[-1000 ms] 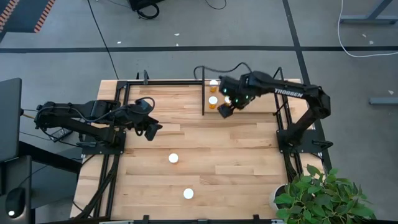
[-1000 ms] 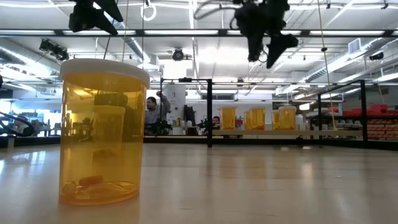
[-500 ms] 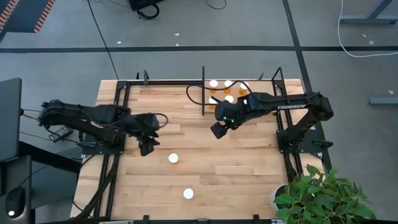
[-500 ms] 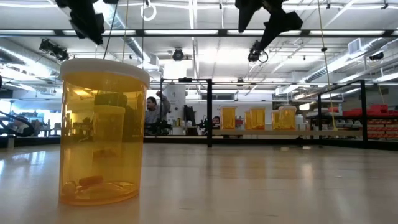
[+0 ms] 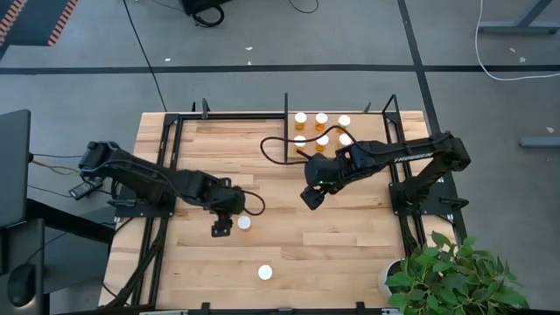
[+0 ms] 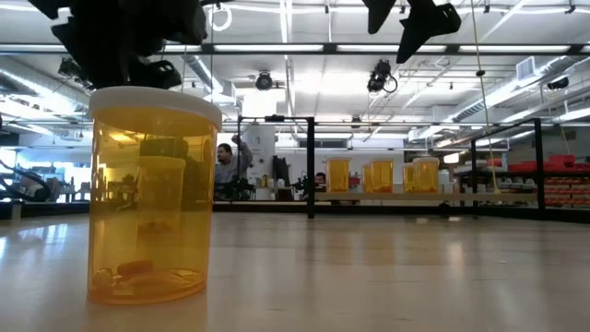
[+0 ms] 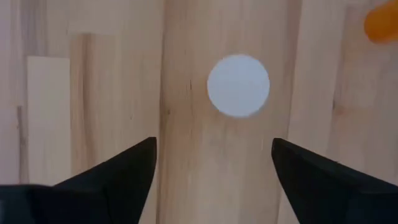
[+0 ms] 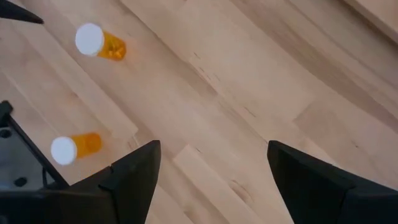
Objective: Pick and place medicine bottles onto shelf by color
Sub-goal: Put the orange pill bottle on the shelf
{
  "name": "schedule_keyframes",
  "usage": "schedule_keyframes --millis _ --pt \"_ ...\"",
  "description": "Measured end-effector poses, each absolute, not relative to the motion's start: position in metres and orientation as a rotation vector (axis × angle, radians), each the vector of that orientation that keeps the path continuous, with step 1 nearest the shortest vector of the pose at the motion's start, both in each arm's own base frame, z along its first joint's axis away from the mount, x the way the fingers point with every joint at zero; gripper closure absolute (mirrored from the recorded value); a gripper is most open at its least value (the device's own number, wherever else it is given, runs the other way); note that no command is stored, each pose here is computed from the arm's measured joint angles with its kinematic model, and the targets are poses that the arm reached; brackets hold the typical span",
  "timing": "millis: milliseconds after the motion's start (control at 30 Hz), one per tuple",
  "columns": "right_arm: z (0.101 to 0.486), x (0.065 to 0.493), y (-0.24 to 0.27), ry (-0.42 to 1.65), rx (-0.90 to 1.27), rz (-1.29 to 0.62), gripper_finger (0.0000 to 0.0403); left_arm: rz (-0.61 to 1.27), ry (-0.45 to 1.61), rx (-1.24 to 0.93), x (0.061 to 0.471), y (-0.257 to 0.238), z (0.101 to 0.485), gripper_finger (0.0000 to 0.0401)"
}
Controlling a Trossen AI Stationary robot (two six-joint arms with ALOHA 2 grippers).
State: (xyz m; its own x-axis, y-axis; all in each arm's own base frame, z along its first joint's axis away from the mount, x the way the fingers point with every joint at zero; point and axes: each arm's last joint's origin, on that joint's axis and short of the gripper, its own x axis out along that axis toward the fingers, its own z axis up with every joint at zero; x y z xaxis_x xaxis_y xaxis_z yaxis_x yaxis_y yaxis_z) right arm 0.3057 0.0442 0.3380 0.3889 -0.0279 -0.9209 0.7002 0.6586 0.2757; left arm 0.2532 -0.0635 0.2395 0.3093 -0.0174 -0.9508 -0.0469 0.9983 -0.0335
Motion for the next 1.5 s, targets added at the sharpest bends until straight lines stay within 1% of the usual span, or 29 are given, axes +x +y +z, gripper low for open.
schedule_keyframes --millis 200,300,600,800,1067,1200,1500 --pt "0.336 0.301 0.048 1.135 0.692 -0.517 0.0099 -0.003 1.165 -0.089 0.267 -0.073 0.236 0.0061" --pt "0.335 0.298 0.048 1.162 0.677 -0.527 0.0099 -0.025 1.160 -0.078 0.269 -0.077 0.234 0.0058" --pt "0.335 0.296 0.047 1.180 0.664 -0.538 0.0099 -0.079 1.214 0.014 0.279 -0.090 0.211 0.0057" --pt "0.335 0.295 0.048 1.184 0.670 -0.549 0.0099 -0.007 1.247 0.077 0.288 -0.092 0.191 0.0057" --pt "0.335 0.295 0.049 1.181 0.665 -0.550 0.0099 -0.008 1.263 0.077 0.293 -0.094 0.181 0.0058" --pt "0.335 0.295 0.049 1.179 0.665 -0.553 0.0099 -0.012 1.257 0.071 0.294 -0.095 0.181 0.0078" --pt "0.335 0.295 0.049 1.178 0.671 -0.557 0.0099 -0.013 1.255 0.070 0.294 -0.094 0.181 0.0163"
